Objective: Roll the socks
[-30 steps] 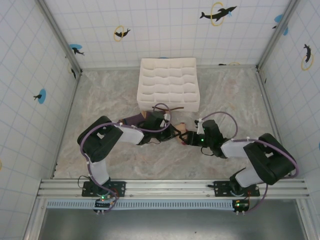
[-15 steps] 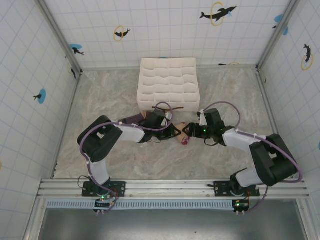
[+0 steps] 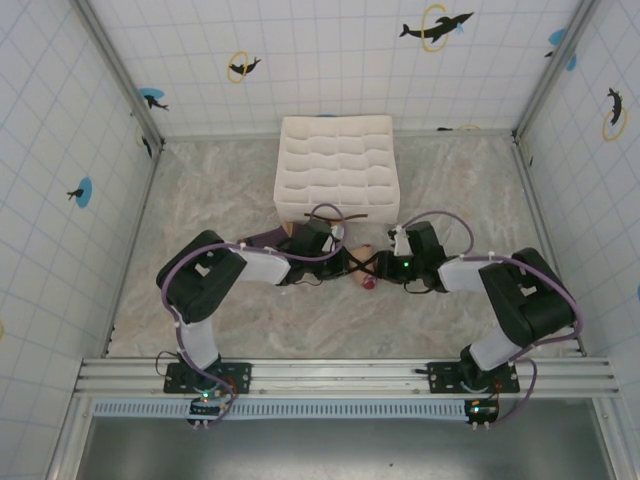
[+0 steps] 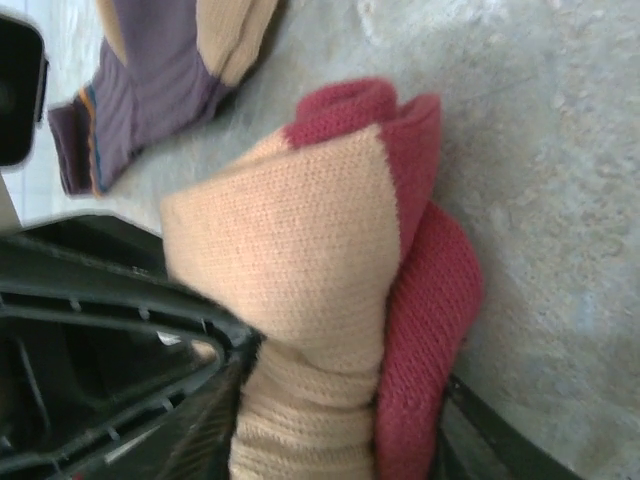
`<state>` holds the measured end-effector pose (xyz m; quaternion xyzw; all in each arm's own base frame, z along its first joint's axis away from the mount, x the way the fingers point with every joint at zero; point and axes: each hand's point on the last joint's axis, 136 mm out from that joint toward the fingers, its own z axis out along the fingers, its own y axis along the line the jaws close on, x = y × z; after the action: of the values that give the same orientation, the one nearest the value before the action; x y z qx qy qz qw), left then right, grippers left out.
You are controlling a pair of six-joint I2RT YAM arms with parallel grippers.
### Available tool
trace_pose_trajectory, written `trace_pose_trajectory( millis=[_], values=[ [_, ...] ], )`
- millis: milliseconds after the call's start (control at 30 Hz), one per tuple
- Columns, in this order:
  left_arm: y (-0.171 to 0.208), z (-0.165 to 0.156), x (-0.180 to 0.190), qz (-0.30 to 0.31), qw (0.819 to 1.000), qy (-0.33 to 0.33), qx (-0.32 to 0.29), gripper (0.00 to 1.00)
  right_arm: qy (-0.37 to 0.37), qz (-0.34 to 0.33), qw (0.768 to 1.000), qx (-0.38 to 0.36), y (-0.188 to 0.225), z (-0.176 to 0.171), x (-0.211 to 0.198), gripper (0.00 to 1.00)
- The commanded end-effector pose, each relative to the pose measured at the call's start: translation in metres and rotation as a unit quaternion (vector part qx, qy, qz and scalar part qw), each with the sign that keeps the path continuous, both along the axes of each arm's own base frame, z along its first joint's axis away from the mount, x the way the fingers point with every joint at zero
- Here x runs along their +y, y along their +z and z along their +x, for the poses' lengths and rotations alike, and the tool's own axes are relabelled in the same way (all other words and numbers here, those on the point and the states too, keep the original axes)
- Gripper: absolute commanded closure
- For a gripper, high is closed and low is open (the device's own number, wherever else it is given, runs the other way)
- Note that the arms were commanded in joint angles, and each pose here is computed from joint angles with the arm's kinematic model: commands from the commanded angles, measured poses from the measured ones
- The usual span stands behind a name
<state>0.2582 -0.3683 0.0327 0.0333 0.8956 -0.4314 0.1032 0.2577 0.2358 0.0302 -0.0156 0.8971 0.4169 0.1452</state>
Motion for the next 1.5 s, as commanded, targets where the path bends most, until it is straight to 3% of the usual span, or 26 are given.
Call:
trace_pose_trajectory(
  millis=[0, 267, 667, 933, 1267, 1400, 1467],
  values=[
    [-0.03, -0.008, 0.011, 0.039, 0.999, 0.012, 0.025, 0.73, 0.009, 0.009, 0.999, 0.043, -0.016, -0.022, 0.001, 0.66],
    [-0.023, -0.008, 0.009, 0.023, 0.999, 0.014, 0.025, 0.47, 0.005, 0.023, 0.999, 0.037, -0.014, -0.022, 0.0, 1.0],
    [0.026, 0.003, 0.016, -0.02, 1.0, 0.006, -0.006, 0.38, 0.003, 0.009, 0.999, -0.047, 0.019, -0.006, -0.004, 1.0],
    [0.053, 0.019, 0.041, 0.014, 0.999, 0.016, -0.046, 0.36, -0.013, -0.027, 0.99, -0.138, 0.057, 0.012, -0.015, 1.0],
    [0.094, 0.052, 0.09, 0.083, 0.99, 0.048, -0.104, 0.31, -0.03, -0.104, 0.961, -0.256, 0.109, 0.044, -0.03, 1.0],
    [0.115, 0.075, 0.121, 0.11, 0.982, 0.082, -0.132, 0.23, -0.041, -0.132, 0.944, -0.301, 0.13, 0.059, -0.035, 1.0],
    [0.125, 0.087, 0.137, 0.129, 0.976, 0.097, -0.146, 0.13, -0.044, -0.144, 0.934, -0.325, 0.144, 0.068, -0.035, 1.0]
  ],
)
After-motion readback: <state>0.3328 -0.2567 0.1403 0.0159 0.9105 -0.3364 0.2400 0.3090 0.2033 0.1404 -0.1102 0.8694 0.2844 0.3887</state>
